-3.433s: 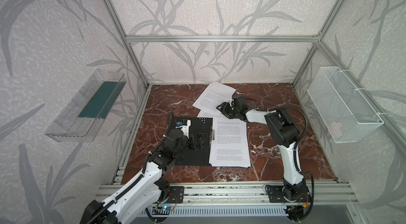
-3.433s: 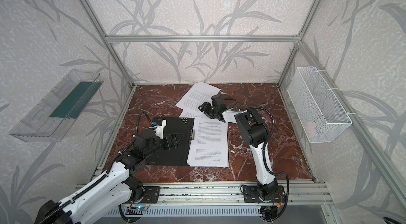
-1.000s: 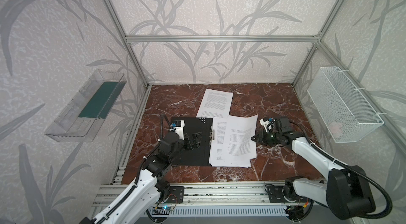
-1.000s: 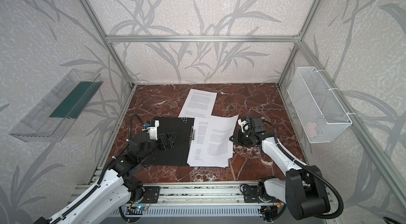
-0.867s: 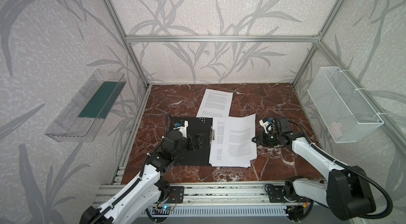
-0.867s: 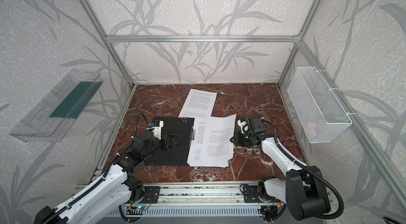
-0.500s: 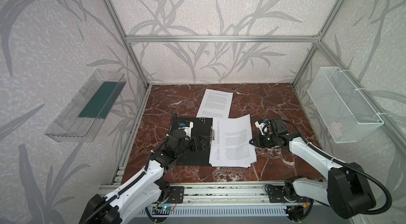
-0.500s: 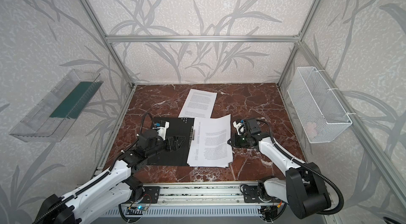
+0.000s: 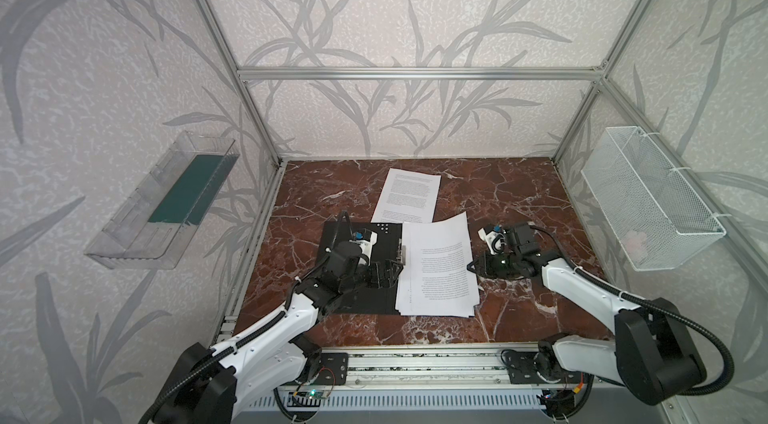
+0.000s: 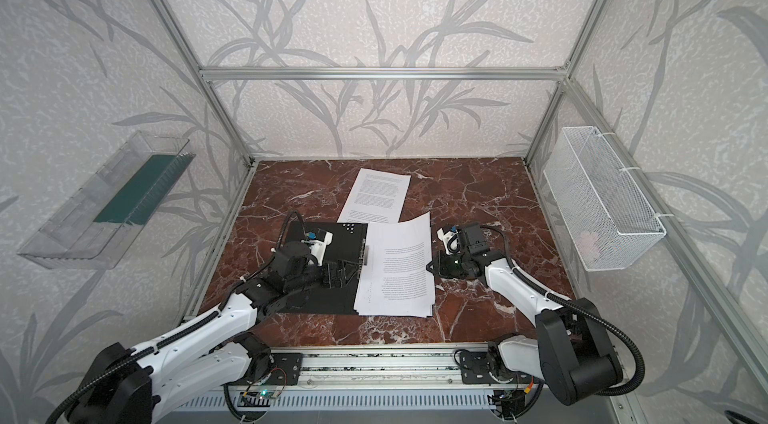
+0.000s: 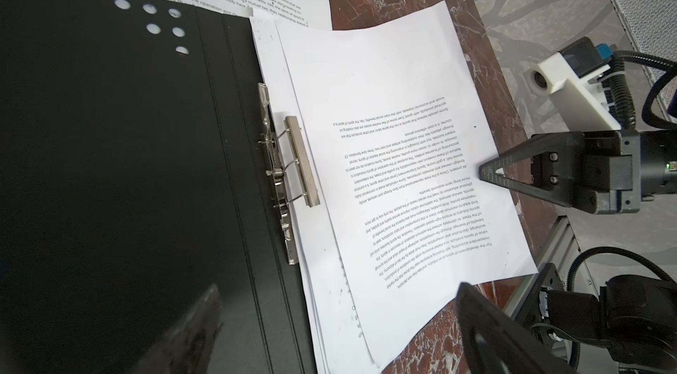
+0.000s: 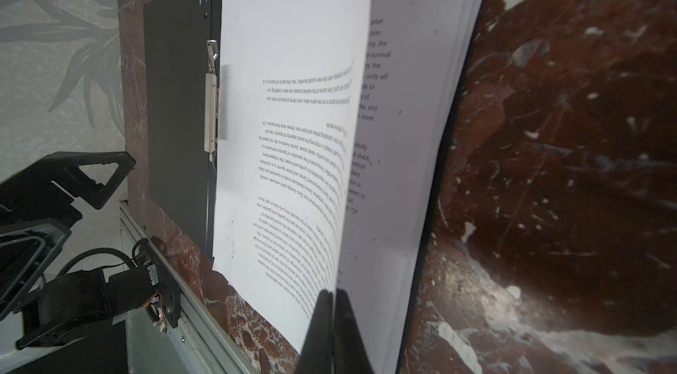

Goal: Put the files into the folder

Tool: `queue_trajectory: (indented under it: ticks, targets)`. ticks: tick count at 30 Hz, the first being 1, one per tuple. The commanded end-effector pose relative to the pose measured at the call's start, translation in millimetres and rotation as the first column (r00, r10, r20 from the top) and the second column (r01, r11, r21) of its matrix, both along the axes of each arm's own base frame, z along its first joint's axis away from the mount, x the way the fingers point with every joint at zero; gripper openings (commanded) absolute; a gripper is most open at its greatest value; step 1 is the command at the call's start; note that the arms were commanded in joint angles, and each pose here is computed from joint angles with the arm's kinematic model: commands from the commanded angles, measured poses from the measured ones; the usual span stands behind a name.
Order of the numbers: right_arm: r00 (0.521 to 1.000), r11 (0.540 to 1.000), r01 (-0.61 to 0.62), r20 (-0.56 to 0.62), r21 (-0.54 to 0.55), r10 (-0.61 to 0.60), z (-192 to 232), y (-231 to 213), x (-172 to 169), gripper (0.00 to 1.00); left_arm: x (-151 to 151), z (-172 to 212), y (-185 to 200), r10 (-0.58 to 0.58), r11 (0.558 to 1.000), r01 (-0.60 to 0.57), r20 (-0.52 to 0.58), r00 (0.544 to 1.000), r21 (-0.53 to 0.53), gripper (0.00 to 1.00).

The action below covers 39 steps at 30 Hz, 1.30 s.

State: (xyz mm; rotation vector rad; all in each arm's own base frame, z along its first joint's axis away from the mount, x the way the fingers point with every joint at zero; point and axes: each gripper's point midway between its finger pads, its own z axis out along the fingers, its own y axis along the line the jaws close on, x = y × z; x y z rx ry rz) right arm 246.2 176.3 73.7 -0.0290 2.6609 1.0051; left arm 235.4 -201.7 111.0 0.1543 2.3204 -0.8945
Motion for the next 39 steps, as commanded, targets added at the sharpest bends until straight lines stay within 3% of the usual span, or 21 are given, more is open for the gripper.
queue_trajectory:
  ticks: [1,13,39]
  targets:
    - [1.0,1.0,0.006,0.004,0.013,-0.006,-2.2,4.7,1.5,0.0,4.8,22.5,-10.6,-0.035,0.999,0.036,0.07,0.997,-0.019,0.99]
    - [1.0,0.999,0.015,0.0,0.036,-0.015,-4.8,12.2,0.4,0.0,-5.6,28.6,-27.5,-0.105,0.994,0.105,0.098,0.99,0.008,0.99]
    - [1.0,0.998,0.005,-0.015,0.058,-0.004,-10.7,25.5,-0.6,0.0,-5.2,30.0,-24.2,-0.093,0.996,0.09,0.113,0.989,0.031,0.99]
